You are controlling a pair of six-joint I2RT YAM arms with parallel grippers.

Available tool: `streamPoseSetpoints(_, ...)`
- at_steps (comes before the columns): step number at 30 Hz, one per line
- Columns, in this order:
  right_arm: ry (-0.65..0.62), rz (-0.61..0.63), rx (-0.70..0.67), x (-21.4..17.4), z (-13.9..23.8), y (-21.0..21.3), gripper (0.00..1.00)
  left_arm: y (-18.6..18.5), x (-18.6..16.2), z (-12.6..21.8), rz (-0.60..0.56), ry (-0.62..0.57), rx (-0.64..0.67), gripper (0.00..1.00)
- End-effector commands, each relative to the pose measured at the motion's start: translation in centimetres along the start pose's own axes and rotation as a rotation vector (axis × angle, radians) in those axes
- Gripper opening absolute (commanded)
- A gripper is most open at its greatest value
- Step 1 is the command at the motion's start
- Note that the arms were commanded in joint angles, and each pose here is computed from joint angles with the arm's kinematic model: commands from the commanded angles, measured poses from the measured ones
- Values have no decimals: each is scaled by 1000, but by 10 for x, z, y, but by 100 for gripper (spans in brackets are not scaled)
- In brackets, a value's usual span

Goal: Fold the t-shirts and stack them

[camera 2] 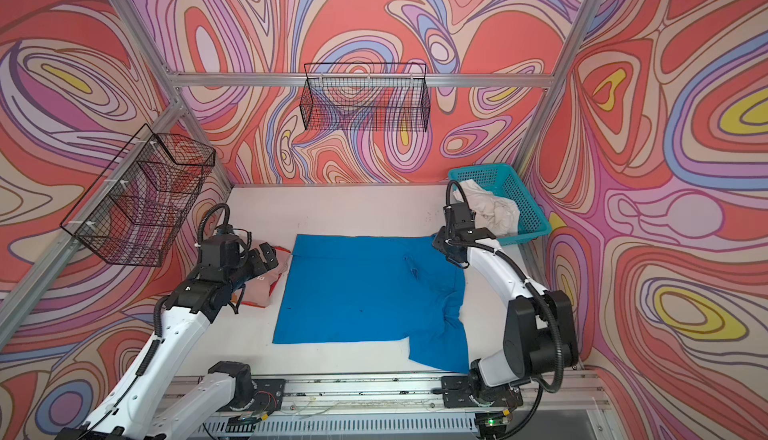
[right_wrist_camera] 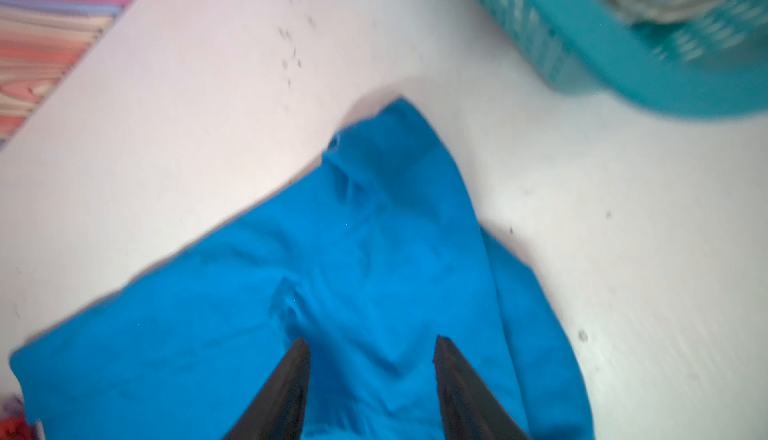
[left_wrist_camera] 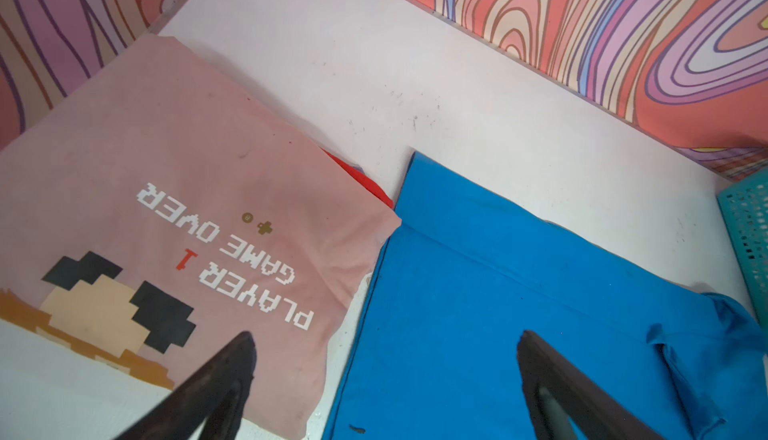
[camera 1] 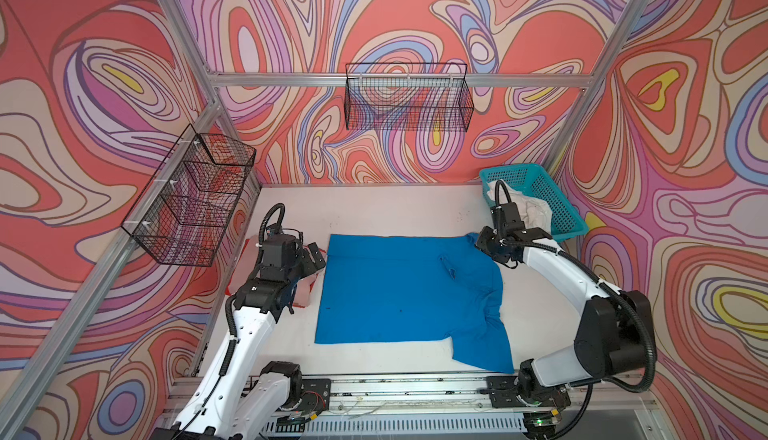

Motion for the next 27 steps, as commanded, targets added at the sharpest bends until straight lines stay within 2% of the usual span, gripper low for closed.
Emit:
streamPoseSetpoints(1,-33,24,-13,36,-24,-4,55,-8,-9,-9,-7,62,-57,100)
streamPoseSetpoints(6,26,54,-38,55,-74,9,55,-30,-6,-28,29,122,-109,100)
streamPoseSetpoints(9,40,79,-49,61,-92,15,55,-45,-7,-44,3,134,-96,100)
streamPoseSetpoints(12,83,109,-129,56,-108,7,55,-58,-11,-67,-5,177,-82,100)
streamPoseSetpoints(18,134,150,-173,32,-127,1,54,-80,-17,-111,-56,217,-23,100)
streamPoseSetpoints(22,157,144,-163,18,-132,-2,46,-91,-28,-143,-81,246,18,100)
streamPoseSetpoints(27,168,143,-173,10,-134,-7,27,-87,-47,-178,-72,286,61,100)
Point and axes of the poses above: each gripper's point midway between its finger pads, its own z axis back along the fingers, its own y axis along the line the jaws close on, x = y × z, the point moved 3 cm from there along z, back along the fingers, and after that the axes turned 12 degrees about z, right-handed, at the moved point
